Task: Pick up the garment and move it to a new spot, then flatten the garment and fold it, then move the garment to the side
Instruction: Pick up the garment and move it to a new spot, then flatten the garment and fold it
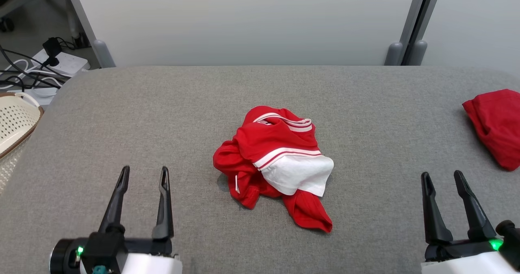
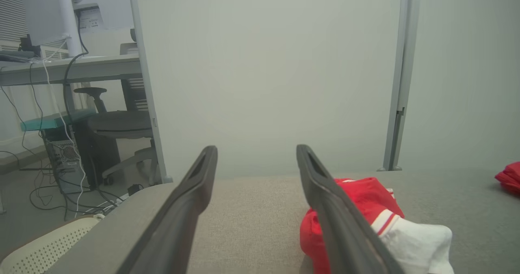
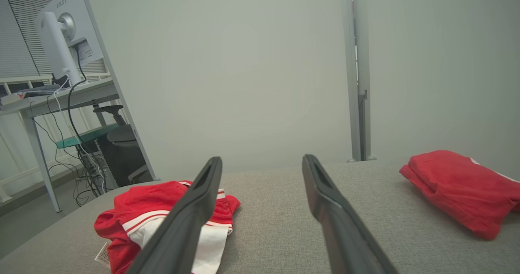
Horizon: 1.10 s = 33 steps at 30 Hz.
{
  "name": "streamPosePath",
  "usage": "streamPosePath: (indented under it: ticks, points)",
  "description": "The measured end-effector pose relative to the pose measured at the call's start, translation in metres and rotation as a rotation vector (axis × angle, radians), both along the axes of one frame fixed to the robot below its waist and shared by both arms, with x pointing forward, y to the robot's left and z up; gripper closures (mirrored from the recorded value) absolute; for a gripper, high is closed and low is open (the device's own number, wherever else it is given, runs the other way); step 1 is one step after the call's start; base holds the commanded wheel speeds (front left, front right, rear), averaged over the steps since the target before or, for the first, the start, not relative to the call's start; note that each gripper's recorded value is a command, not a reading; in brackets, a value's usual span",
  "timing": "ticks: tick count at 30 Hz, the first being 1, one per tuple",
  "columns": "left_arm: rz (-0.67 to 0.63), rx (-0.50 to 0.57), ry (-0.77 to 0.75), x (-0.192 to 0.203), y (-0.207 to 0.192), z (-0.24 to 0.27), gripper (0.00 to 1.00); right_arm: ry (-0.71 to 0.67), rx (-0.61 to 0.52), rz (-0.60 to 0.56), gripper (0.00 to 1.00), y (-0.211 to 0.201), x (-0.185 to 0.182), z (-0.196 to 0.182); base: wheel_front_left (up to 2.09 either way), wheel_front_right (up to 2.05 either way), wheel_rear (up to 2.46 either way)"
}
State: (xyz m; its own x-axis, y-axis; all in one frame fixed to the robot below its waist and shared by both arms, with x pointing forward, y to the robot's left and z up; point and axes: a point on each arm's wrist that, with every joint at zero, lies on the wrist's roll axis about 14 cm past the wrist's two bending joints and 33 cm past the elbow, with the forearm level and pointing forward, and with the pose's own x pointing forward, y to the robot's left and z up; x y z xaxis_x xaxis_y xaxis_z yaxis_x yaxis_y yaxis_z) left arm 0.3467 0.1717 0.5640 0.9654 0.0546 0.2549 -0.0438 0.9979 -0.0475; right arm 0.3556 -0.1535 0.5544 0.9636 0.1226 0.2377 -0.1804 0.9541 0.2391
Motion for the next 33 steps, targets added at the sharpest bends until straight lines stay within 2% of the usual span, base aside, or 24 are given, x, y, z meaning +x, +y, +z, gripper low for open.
streamPosePath:
  ticks: [8,28,31,33]
  points:
    - [0.003,0.001,0.106,-0.012,0.001,-0.034,0.0,0.027,0.004,0.008,0.0,0.004,-0.005,-0.008,0.0,0.0,0.0]
    - [-0.006,-0.003,0.141,-0.01,-0.002,-0.045,0.0,0.047,0.003,0.018,0.0,0.006,-0.008,-0.015,0.0,0.0,0.0]
    - [-0.042,0.002,0.136,-0.009,-0.013,-0.043,0.0,0.05,0.003,0.019,0.0,0.007,-0.007,-0.016,0.0,0.0,0.0]
    - [-0.11,0.018,0.122,-0.005,-0.031,-0.039,0.0,0.054,0.003,0.02,0.0,0.007,-0.006,-0.017,0.0,0.0,0.0]
